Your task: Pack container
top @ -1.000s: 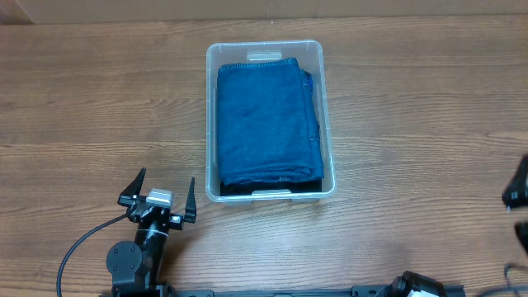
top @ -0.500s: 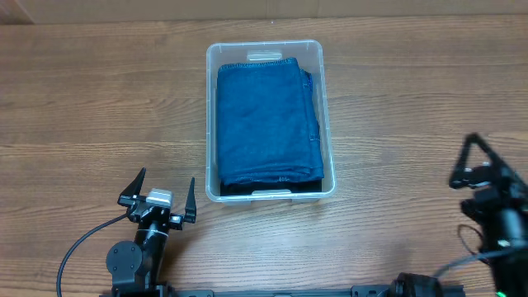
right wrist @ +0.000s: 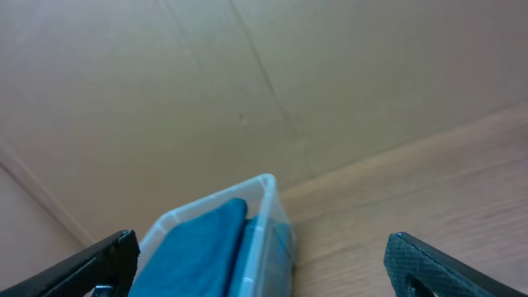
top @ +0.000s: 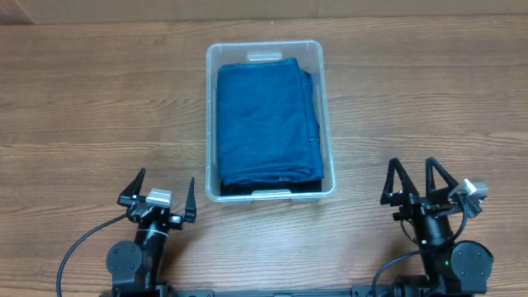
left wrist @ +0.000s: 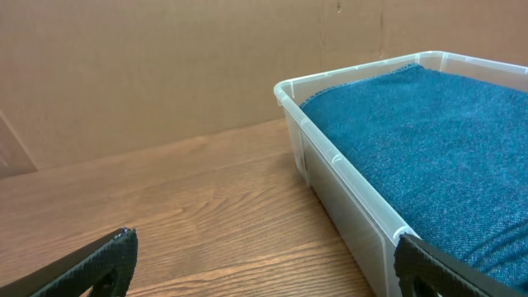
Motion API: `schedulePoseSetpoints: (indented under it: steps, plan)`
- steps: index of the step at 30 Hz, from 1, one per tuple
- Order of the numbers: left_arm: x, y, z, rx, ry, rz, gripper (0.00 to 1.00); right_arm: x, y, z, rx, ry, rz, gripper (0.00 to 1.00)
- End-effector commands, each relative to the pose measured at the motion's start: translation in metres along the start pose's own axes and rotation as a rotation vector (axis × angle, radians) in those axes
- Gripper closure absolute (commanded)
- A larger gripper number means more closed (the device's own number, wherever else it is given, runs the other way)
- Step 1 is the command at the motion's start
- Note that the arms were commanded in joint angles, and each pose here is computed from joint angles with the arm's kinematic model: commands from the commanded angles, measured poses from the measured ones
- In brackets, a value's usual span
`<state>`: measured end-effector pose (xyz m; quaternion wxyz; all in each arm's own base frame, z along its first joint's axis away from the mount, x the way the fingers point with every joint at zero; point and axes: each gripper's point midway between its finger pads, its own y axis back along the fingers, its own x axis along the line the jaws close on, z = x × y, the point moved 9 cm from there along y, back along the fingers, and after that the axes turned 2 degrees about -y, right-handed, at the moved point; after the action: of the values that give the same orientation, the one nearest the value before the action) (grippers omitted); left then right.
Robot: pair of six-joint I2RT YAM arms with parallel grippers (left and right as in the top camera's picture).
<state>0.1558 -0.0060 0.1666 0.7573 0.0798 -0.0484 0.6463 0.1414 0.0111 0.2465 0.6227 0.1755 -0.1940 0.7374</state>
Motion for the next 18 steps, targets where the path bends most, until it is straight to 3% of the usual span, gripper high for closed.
schedulePoseSetpoints:
  steps: [1, 12, 18]
  plan:
    - [0.001, 0.0, 0.0, -0.004, 0.009, 0.015, 0.0, -0.009, -0.001, -0.01, -0.081, 0.059, 0.006, 0.0]
    - [0.001, 0.0, 0.0, -0.004, 0.009, 0.015, 0.0, -0.021, -0.007, -0.027, -0.176, 0.178, 0.041, 0.0]
    - [0.001, 0.0, 0.0, -0.004, 0.009, 0.015, 0.0, -0.03, -0.009, -0.04, -0.09, 0.214, -0.019, 0.0]
